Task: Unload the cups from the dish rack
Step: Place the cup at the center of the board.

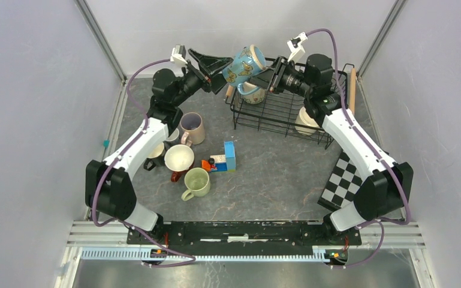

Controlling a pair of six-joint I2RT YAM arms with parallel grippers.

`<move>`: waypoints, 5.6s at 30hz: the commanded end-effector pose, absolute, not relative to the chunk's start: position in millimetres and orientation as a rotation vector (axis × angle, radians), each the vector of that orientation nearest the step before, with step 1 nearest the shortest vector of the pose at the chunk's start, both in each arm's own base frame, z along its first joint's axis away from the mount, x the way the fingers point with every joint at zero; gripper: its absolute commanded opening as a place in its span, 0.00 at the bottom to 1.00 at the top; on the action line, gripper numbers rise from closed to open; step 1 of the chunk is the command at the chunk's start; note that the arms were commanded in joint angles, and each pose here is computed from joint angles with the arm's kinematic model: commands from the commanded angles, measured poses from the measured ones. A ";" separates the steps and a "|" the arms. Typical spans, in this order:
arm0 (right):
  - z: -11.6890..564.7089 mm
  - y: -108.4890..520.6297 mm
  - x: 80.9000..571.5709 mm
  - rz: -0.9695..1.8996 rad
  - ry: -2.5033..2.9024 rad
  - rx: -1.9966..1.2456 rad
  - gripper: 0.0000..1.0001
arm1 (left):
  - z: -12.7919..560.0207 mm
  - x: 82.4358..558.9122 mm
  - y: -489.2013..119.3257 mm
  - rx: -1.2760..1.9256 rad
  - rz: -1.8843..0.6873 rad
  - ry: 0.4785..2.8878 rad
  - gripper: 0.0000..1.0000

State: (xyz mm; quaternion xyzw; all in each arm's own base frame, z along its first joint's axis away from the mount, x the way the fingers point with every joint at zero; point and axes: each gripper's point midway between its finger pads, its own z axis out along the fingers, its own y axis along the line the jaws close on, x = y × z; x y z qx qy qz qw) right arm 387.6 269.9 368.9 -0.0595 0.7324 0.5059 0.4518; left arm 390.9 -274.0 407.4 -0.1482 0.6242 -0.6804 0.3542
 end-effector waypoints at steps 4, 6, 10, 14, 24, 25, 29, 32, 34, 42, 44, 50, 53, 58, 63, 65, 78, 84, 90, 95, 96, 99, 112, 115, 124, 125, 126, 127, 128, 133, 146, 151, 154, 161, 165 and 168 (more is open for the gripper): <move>464.8 276.1 342.5 1.530 1.434 -0.318 0.00 | 453.1 365.5 -275.6 -0.238 -1.990 1.447 0.85; 466.1 276.9 338.8 1.547 1.424 -0.334 0.00 | 457.4 361.4 -276.6 -0.220 -2.020 1.438 0.82; 461.3 280.3 332.7 1.570 1.432 -0.386 0.00 | 463.3 355.1 -276.8 -0.190 -2.052 1.426 0.74; 452.3 280.7 328.9 1.580 1.442 -0.411 0.00 | 472.3 348.1 -276.4 -0.166 -2.102 1.411 0.65; 440.1 268.5 332.3 1.531 1.458 -0.408 0.00 | 480.3 334.8 -277.0 -0.130 -2.127 1.445 0.50; 438.8 267.8 333.4 1.523 1.464 -0.408 0.00 | 479.6 334.4 -277.3 -0.131 -2.127 1.451 0.46; 432.7 265.9 335.5 1.515 1.475 -0.404 0.00 | 481.5 331.8 -276.5 -0.126 -2.130 1.448 0.38; 431.3 262.6 334.2 1.536 1.461 -0.393 0.00 | 485.9 328.3 -274.9 -0.116 -2.136 1.433 0.43; 433.3 260.0 331.1 1.570 1.439 -0.383 0.00 | 489.2 326.0 -273.7 -0.112 -2.141 1.421 0.47; 435.6 258.0 328.5 1.576 1.421 -0.382 0.00 | 498.9 320.9 -268.8 -0.132 -2.184 1.376 0.41; 435.1 256.7 328.6 1.576 1.418 -0.377 0.00 | 501.1 319.4 -267.5 -0.142 -2.213 1.361 0.39; 435.4 256.2 327.5 1.577 1.409 -0.382 0.00 | 504.7 316.7 -265.2 -0.150 -2.240 1.343 0.37; 434.7 256.1 327.8 1.570 1.410 -0.383 0.00 | 505.9 315.6 -266.4 -0.148 -2.240 1.354 0.27; 432.7 255.0 329.7 1.531 1.424 -0.385 0.00 | 507.3 316.3 -268.5 -0.141 -2.224 1.368 0.02; 431.2 252.8 334.8 1.473 1.447 -0.378 0.04 | 516.3 316.2 -267.0 -0.122 -2.189 1.335 0.02; 430.2 251.4 336.7 1.448 1.455 -0.374 0.18 | 522.6 318.2 -265.8 -0.122 -2.160 1.321 0.02; 421.6 234.6 345.3 1.221 1.523 -0.357 0.86 | 552.5 332.1 -264.4 -0.104 -2.028 1.280 0.02; 426.0 191.5 360.9 0.896 1.630 -0.235 0.98 | 542.9 330.2 -269.2 -0.059 -1.897 1.400 0.02; 427.6 157.0 374.3 0.693 1.704 -0.101 0.98 | 522.2 313.5 -275.0 0.028 -1.763 1.560 0.02; 408.7 149.4 393.5 0.631 1.774 -0.066 0.98 | 484.4 285.7 -281.5 0.147 -1.600 1.761 0.02; 406.9 148.6 396.7 0.621 1.779 -0.063 0.98 | 477.3 279.3 -282.0 0.182 -1.561 1.790 0.02; 400.2 149.0 407.6 0.604 1.802 -0.056 0.98 | 447.9 253.9 -285.3 0.274 -1.457 1.903 0.02; 373.7 150.0 439.7 0.561 1.871 -0.043 0.98 | 324.4 163.0 -298.0 0.683 -1.049 2.241 0.02; 369.8 147.9 442.3 0.548 1.877 -0.035 0.98 | 298.9 155.1 -300.3 0.754 -0.954 2.295 0.02; 359.7 143.1 444.5 0.527 1.898 -0.027 0.98 | 230.0 144.9 -314.3 0.933 -0.695 2.406 0.02; 358.8 141.8 444.5 0.522 1.900 -0.025 0.98 | 222.7 144.1 -314.9 0.951 -0.667 2.416 0.02; 357.3 140.9 444.9 0.520 1.902 -0.024 0.98 | 214.9 144.7 -314.6 0.959 -0.633 2.426 0.02; 356.7 140.0 445.0 0.517 1.904 -0.023 0.98 | 207.7 144.9 -314.0 0.968 -0.602 2.437 0.02; 355.0 139.4 445.6 0.516 1.907 -0.021 0.98 | 198.9 146.0 -312.5 0.973 -0.569 2.454 0.02; 349.3 138.9 447.6 0.515 1.915 -0.019 0.98 | 163.5 150.0 -304.7 0.991 -0.404 2.497 0.02; 343.9 143.2 453.6 0.537 1.926 -0.024 0.98 | 109.3 157.3 -303.1 1.006 -0.250 2.550 0.02; 340.8 143.4 455.2 0.533 1.936 -0.026 0.98 | 102.2 158.5 -303.7 0.993 -0.215 2.565 0.02; 340.5 143.7 455.4 0.536 1.934 -0.026 0.98 | 98.7 159.9 -302.9 0.977 -0.197 2.575 0.02; 337.6 143.5 455.7 0.534 1.937 -0.028 0.98 | 98.7 156.8 -308.1 1.065 -0.189 2.536 0.02; 336.9 142.8 454.7 0.530 1.934 -0.023 0.98 | 97.9 156.0 -310.6 1.129 -0.184 2.517 0.02; 336.0 142.2 454.3 0.526 1.936 -0.022 0.98 | 97.5 154.9 -312.2 1.157 -0.189 2.512 0.02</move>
